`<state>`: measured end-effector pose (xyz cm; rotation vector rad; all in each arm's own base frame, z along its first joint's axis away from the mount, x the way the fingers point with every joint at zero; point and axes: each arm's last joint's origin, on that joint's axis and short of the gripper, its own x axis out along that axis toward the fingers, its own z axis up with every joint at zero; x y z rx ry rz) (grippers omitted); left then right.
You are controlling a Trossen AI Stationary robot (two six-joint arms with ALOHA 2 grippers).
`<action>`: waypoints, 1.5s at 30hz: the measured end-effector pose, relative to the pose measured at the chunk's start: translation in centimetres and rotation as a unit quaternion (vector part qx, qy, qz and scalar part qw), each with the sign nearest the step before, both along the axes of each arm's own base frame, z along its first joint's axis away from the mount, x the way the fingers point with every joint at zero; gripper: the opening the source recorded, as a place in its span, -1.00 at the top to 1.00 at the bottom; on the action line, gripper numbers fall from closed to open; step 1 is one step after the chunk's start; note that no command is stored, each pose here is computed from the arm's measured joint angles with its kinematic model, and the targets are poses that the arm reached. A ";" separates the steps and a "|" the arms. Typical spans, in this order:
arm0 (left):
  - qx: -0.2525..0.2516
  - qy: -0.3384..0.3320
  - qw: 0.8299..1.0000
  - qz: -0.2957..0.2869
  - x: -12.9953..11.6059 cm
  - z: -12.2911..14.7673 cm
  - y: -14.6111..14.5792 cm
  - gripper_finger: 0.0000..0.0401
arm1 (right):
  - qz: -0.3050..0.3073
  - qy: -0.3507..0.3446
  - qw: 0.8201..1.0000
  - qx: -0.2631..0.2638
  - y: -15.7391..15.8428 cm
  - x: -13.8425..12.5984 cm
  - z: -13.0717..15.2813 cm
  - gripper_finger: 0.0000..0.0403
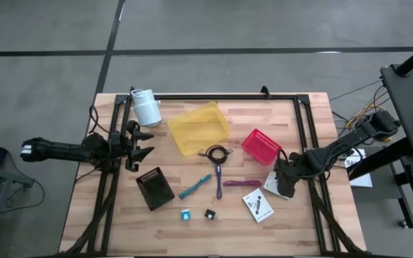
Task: Pick and place items into bin
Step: Put the top card reader box into the black bin
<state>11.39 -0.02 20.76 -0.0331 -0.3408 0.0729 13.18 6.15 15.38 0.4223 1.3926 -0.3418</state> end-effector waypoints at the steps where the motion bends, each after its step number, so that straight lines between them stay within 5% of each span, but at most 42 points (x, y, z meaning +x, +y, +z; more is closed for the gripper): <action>1: 0.000 0.001 1.000 0.000 0.0 0.0 0.0 -0.01 | 0.001 -0.003 1.000 0.001 0.0 0.1 0.0 0.18; 32: 0.000 0.005 1.000 0.000 0.1 -0.1 0.0 -0.01 | 0.001 -0.032 0.999 -0.012 -0.3 -0.3 -1.8 0.20; 45: 0.000 0.006 1.000 0.000 0.1 -0.1 0.0 -0.01 | 0.002 -0.034 0.999 0.007 -0.1 -0.1 -1.8 0.50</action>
